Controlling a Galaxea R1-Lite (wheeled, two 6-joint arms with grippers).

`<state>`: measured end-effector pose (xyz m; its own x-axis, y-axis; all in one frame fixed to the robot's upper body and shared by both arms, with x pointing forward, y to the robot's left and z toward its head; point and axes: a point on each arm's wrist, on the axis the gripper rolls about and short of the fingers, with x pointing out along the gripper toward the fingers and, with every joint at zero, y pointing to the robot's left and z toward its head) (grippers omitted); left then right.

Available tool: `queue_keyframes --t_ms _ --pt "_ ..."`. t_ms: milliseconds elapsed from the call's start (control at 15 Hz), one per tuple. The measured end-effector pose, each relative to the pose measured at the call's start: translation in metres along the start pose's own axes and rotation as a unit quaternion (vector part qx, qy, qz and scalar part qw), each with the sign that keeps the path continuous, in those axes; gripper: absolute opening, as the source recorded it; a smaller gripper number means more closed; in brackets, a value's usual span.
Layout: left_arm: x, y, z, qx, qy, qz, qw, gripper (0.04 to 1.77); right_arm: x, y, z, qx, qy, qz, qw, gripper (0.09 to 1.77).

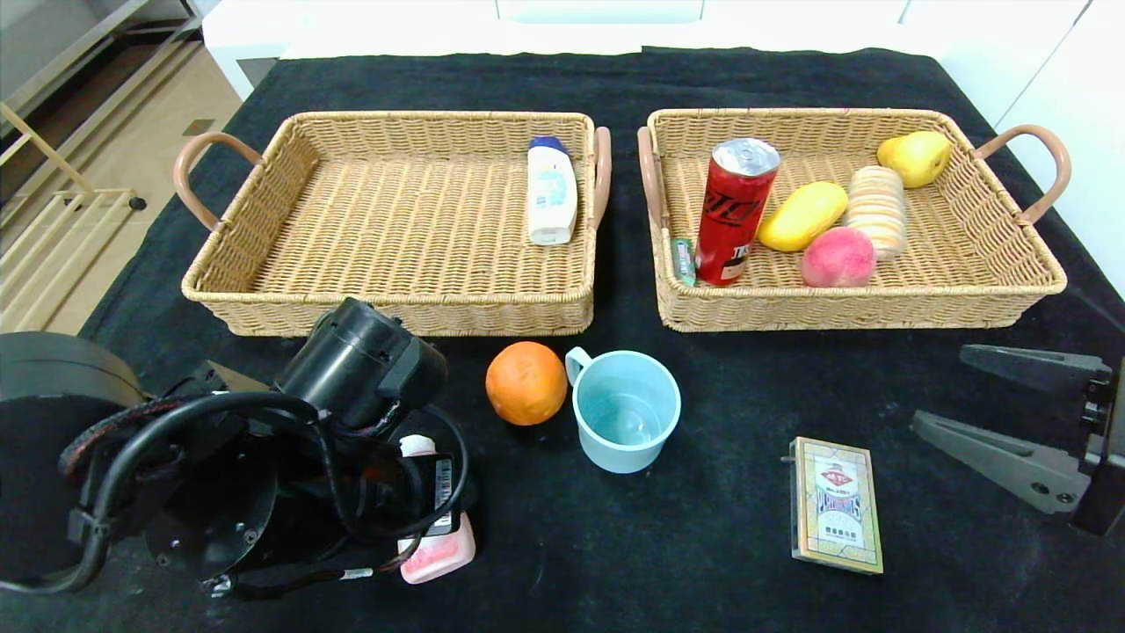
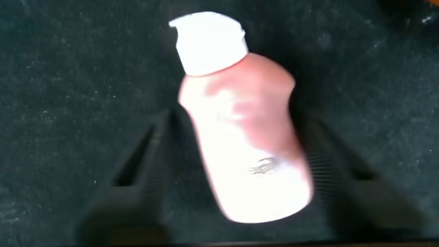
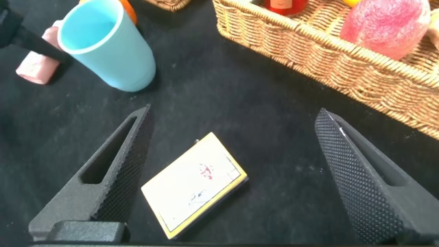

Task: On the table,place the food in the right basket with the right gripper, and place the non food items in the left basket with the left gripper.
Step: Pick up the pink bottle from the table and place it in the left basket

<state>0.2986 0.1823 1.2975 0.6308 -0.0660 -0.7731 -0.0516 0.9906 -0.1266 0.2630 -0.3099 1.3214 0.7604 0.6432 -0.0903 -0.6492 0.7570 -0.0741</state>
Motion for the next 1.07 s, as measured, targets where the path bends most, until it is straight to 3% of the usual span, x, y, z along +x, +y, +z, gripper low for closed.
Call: queue_keyframes --t_ms 133,267,1067 --pt "0.0004 0.0001 -0.0005 0.0 0.0 0.0 1.0 0.95 0.0003 0.0 -0.0005 0.0 0.001 0.0 1.0 1.71" --pt "0.0006 0.0002 -0.0006 0.0 0.001 -0.001 1.0 0.83 0.0007 0.0001 -0.0009 0.001 0.002 0.001 1.0 1.71" --pt "-0.0041 0.0039 -0.0021 0.0 0.003 0.0 1.0 0.83 0.0035 -0.0001 -0.0037 0.006 0.009 0.005 1.0 1.71"
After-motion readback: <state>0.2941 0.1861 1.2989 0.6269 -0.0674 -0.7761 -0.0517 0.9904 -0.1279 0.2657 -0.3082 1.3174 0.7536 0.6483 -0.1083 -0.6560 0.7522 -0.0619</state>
